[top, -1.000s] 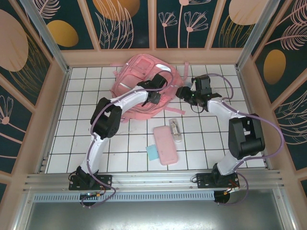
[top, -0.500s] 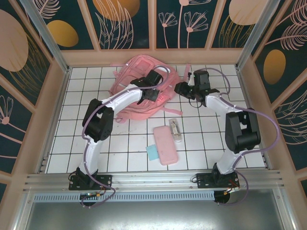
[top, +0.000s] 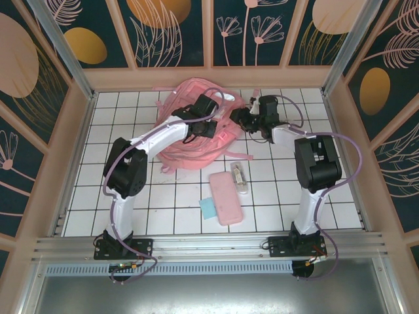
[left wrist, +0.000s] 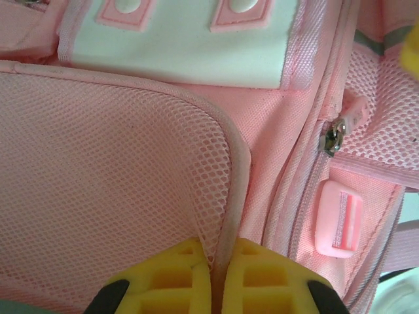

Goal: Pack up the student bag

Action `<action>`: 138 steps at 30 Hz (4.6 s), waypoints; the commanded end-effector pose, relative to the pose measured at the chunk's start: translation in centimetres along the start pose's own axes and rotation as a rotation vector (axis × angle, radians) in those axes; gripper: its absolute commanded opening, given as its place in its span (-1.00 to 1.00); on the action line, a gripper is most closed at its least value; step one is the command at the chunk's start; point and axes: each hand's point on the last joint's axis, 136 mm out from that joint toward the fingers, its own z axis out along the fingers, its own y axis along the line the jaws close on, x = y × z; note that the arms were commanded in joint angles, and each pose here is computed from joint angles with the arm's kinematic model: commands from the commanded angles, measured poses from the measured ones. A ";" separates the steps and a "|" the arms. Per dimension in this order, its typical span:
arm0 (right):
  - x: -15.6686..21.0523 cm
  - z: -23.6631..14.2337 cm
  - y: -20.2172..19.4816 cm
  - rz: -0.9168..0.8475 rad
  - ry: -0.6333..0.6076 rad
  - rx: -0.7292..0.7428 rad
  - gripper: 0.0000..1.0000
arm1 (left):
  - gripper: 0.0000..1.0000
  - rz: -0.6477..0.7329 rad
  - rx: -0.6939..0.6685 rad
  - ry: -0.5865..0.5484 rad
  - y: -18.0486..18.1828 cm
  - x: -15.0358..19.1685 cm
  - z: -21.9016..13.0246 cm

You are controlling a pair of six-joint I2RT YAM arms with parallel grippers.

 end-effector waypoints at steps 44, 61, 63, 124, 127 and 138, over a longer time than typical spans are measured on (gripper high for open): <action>2.3 -2.1 1.0 0.070 -0.075 -0.090 -0.76 | -1.00 -0.157 0.207 -0.155 -3.5 -3.3 -2.7; 7.6 -2.1 3.4 -0.553 0.070 0.161 -1.00 | -1.00 -0.201 0.291 -0.184 -5.5 -5.9 -1.8; 9.0 -2.4 4.9 -0.588 0.080 0.131 -1.00 | -1.00 -0.212 0.319 -0.189 -5.9 -6.3 -2.1; 3.2 1.0 2.8 -0.023 0.013 -0.158 -0.64 | -1.00 -0.132 0.468 -0.183 -6.9 -4.3 -5.3; 3.4 0.3 3.2 -0.021 -0.003 -0.183 -1.00 | -1.00 -0.103 0.389 -0.213 -5.6 -4.6 -5.0; 4.5 -1.7 8.3 -0.023 -0.090 -0.251 -1.00 | -0.51 -0.132 0.189 -0.243 0.6 -7.1 -4.8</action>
